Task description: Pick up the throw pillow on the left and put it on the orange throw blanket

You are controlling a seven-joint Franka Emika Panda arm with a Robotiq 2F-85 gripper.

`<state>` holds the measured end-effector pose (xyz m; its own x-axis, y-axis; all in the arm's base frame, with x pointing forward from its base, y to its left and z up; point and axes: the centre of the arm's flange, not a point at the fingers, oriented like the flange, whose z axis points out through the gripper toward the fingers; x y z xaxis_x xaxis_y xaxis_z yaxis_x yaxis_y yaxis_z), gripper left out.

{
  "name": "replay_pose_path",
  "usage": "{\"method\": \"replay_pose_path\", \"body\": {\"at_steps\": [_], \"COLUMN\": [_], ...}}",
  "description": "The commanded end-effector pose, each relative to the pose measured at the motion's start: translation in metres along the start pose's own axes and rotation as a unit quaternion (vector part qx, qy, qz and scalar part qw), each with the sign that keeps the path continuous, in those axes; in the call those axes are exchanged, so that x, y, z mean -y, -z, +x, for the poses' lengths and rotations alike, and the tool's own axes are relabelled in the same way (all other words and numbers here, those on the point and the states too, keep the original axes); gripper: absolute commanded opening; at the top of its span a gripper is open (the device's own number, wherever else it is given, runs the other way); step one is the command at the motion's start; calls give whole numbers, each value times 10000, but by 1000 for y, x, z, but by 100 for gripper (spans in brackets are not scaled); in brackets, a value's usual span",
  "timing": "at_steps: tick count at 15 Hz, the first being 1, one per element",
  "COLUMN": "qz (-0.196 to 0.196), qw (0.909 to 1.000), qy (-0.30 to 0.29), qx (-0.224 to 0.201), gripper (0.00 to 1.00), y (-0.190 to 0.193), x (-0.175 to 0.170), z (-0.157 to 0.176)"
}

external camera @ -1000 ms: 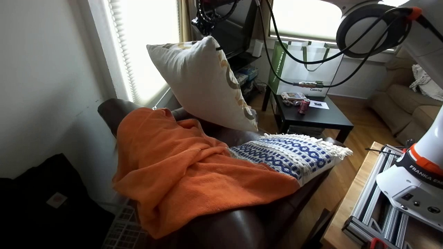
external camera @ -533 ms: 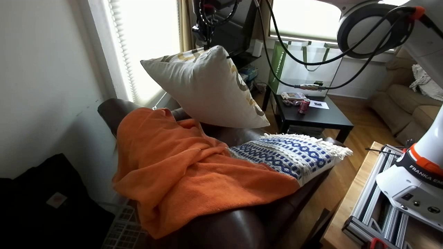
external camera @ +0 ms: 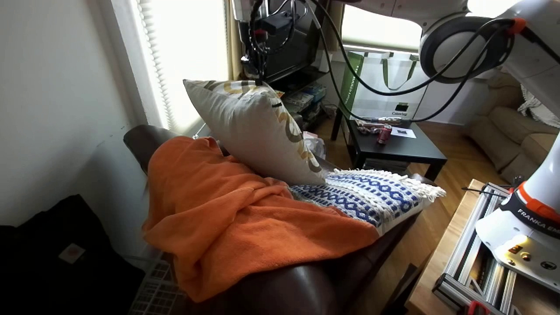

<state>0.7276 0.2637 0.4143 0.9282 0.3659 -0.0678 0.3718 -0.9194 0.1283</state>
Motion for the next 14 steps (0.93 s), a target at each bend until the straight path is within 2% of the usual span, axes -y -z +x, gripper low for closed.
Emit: {"method": "replay_pose_path", "body": {"at_steps": [1,2,6,7,9,12,14], "qz": [300,539,1072,1144,1259,1415,1370], "qw": [9974,9944,9806,9783,9753,9753,9791], "qy": [565,821,1570,1665,1739,1628,1452], "qx": [320,386,475,470,512,467,399], "gripper": [1,1,3,28,32,54,69], "y": [-29,-40,-59,-57,-45,-4,24], "x": [24,35,54,53,51,48,41], "z": [0,1,3,2,-2,-15,-25]}}
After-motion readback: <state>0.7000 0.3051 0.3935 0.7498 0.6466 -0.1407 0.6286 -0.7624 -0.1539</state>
